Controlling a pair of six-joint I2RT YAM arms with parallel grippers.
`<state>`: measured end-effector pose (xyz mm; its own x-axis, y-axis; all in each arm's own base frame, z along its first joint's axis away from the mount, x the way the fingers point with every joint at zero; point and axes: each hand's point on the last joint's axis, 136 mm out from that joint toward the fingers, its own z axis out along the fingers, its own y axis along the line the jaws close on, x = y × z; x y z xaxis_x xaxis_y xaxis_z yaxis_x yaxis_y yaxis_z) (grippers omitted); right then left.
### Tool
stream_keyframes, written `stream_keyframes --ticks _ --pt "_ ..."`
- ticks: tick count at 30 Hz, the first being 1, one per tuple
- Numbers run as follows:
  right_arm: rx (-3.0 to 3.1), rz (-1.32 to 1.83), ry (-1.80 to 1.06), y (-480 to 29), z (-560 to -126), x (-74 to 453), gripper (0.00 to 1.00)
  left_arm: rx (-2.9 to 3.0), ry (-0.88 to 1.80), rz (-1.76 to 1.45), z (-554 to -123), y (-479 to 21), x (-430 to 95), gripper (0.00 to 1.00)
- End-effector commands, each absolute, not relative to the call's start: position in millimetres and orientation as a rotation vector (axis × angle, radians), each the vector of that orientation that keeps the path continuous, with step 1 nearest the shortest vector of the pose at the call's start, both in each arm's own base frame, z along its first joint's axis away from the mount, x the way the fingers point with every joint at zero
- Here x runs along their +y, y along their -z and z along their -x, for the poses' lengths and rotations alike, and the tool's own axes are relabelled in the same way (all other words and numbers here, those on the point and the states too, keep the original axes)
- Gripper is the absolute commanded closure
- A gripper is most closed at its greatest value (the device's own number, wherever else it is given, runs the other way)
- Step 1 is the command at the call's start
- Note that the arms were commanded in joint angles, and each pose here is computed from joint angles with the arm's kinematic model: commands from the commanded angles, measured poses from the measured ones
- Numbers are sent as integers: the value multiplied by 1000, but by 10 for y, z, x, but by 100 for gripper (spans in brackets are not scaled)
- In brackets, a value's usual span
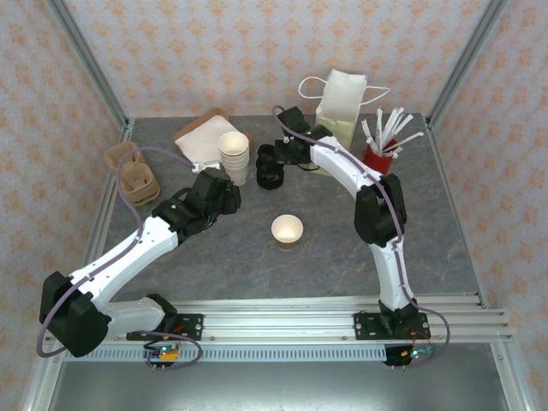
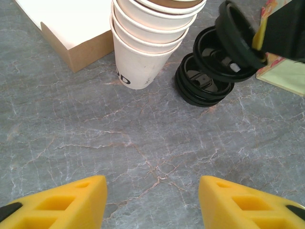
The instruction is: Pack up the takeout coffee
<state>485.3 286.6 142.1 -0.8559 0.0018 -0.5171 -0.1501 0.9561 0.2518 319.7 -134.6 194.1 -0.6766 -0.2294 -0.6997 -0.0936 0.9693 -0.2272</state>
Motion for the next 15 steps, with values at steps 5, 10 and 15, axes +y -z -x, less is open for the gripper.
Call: stream_keyframes --ticks 5,10,15 --pt "2523 112 -414 -1636 -4720 2779 86 2277 312 262 -3267 -2056 -1439 46" --pt "2536 103 -433 -1488 -4783 2841 86 2288 313 262 -3316 -2020 -1482 46" --pt "2536 98 -450 -1404 -4838 2895 86 2292 334 290 -3362 -1974 -1511 46"
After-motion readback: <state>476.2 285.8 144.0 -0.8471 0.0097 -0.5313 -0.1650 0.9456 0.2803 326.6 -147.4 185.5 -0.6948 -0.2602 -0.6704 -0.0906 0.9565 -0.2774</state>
